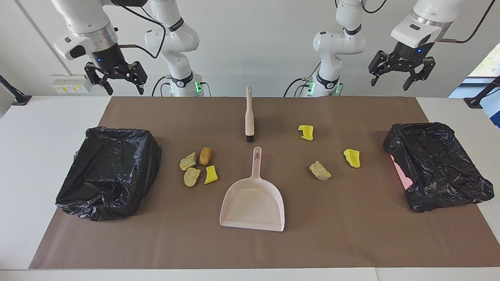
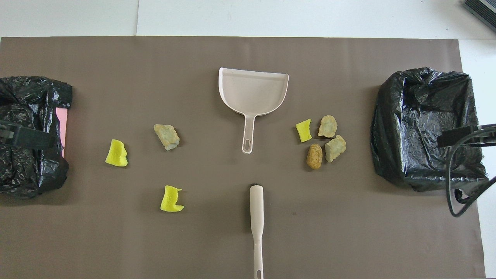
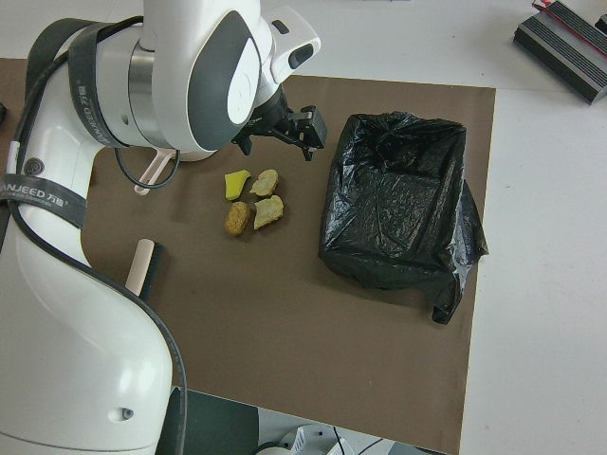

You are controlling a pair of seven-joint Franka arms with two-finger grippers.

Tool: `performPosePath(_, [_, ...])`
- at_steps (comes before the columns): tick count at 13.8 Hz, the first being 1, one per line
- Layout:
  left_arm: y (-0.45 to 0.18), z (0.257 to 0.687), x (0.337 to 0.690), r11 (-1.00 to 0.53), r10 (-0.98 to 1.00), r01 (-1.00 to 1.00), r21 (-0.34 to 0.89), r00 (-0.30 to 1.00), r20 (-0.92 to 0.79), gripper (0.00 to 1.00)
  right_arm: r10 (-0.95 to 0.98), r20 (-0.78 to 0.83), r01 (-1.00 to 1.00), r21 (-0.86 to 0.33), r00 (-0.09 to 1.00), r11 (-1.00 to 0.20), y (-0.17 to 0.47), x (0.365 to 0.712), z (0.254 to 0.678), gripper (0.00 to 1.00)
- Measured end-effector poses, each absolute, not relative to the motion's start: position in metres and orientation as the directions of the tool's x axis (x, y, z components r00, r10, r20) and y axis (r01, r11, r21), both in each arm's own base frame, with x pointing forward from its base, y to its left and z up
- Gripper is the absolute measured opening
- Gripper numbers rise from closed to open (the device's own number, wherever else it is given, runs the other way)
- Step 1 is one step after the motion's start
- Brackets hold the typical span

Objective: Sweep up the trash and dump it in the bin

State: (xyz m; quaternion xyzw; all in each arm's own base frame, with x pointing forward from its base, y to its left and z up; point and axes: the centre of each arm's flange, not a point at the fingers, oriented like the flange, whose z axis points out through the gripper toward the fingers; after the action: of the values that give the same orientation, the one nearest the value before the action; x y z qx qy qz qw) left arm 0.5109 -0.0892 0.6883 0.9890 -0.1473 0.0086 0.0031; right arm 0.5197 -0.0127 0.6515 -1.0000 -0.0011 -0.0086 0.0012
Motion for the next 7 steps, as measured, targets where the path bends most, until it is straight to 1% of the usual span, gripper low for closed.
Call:
performPosePath(4, [-0.157,0.659,0.495,-0.950,-0.313,-0.313,0.005,0.950,-0.012,1.00,0.004,0.017,0.004,-0.002,1.000,-1.000,-0.012,0.520,0.651,1.00])
performPosePath(7, [-0.196,0.634,0.468,-0.944,-0.331,-0.331,0.000,0.943,-0.024,1.00,0.010,0.012,0.010,-0.002,1.000,-1.000,-0.009,0.520,0.649,1.00])
